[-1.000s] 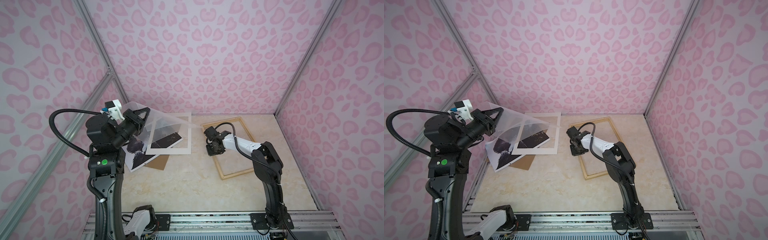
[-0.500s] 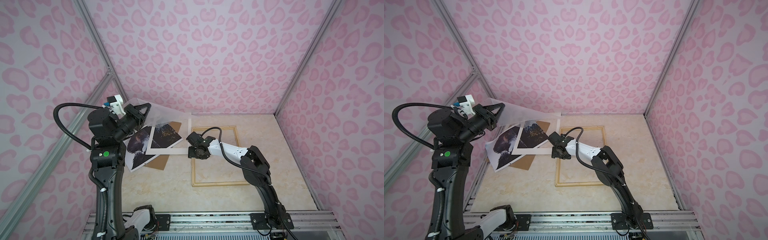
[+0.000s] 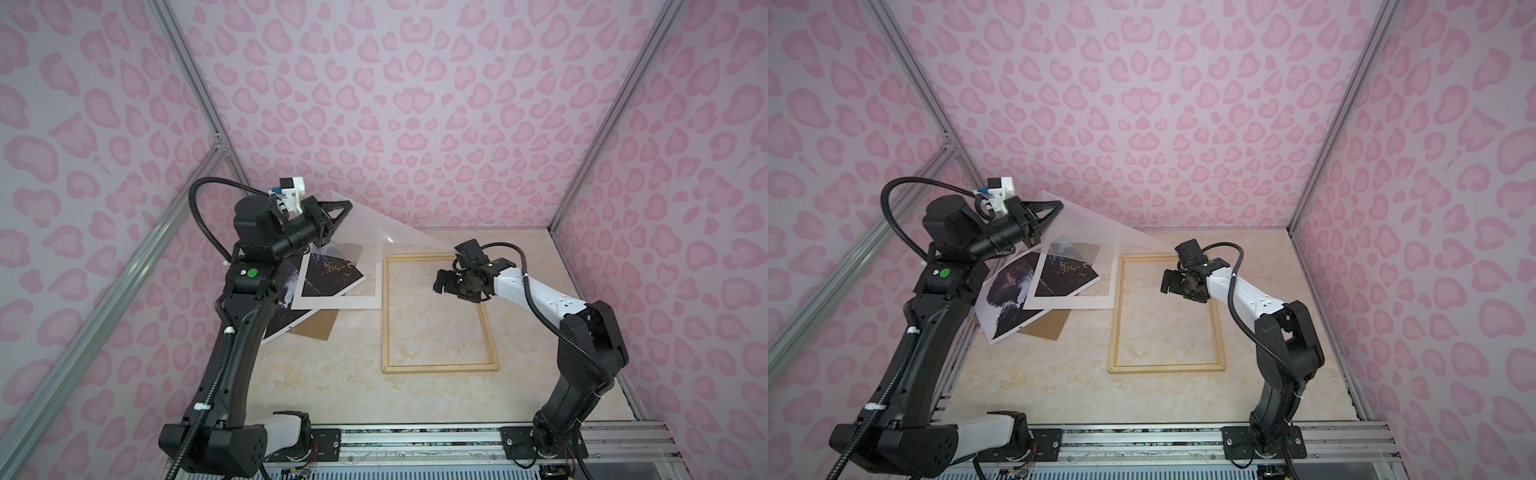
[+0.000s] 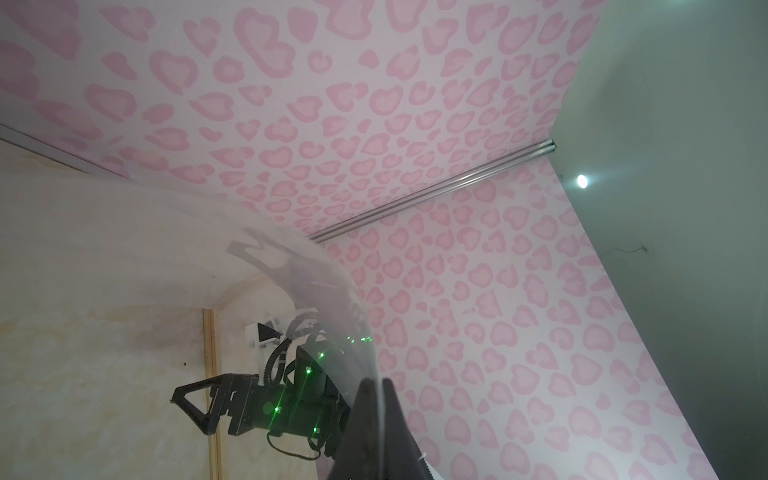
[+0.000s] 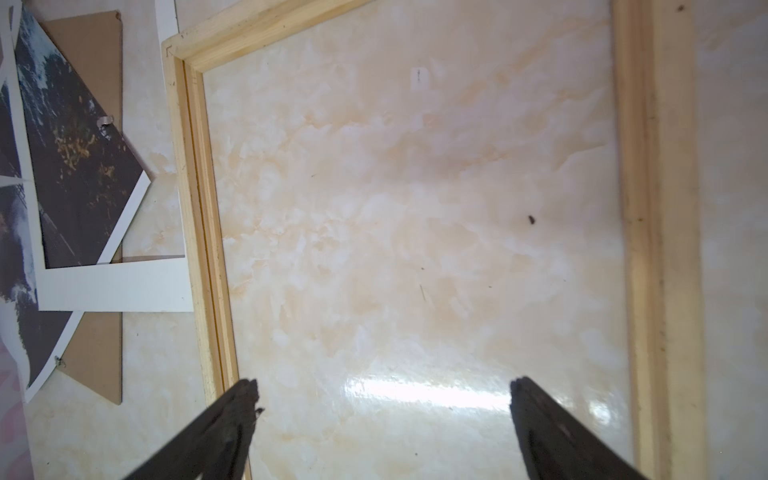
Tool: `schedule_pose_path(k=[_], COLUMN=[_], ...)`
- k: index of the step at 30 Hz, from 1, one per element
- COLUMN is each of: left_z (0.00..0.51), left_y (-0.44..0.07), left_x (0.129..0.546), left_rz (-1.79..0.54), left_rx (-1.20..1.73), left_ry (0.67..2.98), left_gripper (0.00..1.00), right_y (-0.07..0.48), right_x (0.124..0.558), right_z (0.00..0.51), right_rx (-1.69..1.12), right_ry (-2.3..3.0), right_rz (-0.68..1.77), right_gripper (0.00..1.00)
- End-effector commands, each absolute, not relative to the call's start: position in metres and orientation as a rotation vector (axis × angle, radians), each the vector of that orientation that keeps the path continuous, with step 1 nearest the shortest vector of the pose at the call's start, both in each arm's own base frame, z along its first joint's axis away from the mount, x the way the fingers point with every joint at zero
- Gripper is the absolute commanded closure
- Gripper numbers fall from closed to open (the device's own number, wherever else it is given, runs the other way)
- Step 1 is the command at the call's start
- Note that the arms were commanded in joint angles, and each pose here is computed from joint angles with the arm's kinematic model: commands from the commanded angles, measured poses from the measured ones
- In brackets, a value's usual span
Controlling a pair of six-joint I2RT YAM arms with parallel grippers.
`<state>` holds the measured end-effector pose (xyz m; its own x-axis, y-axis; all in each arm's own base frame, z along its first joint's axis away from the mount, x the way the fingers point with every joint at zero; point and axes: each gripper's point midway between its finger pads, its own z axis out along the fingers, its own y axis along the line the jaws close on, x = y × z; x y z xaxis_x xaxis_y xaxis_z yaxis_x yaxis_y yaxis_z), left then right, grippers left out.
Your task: Put the photo into the frame
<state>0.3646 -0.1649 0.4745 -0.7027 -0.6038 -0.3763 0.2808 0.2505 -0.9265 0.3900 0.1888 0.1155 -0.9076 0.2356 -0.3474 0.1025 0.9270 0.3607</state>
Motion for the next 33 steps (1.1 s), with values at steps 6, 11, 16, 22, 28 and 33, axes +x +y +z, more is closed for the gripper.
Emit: schedule_pose_path(k=[6, 11, 16, 22, 28, 33], left_z=[0.491, 0.504, 0.519, 0.473, 0.396, 0.318], left_y=[-0.263, -0.321, -0.353, -0.367, -0.373, -0.361], left_x=[0.404, 0.429, 0.439, 0.465, 0.473, 0.449], left_rz=[-1.736, -1.895, -1.946, -1.995, -1.995, -1.941], left_rx=[-0.099, 0.024, 0.136, 0.059, -0.067, -0.191], left_ry=[1.748, 1.684, 1.629, 1.723, 1.895, 2.095], left_gripper=[0.97, 0.97, 0.97, 0.97, 0.97, 0.97], right_y=[0.099, 0.069, 0.038, 0.013, -0.010, -0.027], right_x=[0.409, 0.425, 0.434, 0.433, 0.420, 0.406], right_z=[0.120, 0.135, 0.145, 0.142, 0.127, 0.115], right_rx=[0.546, 0.644, 0.740, 0.808, 0.934, 1.004], right_ry=[2.577, 2.493, 2.411, 2.383, 2.346, 2.309], right_rz=[0.693, 0.753, 0.778, 0.773, 0.718, 0.701], right_gripper=[0.02, 0.02, 0.02, 0.02, 0.02, 0.02])
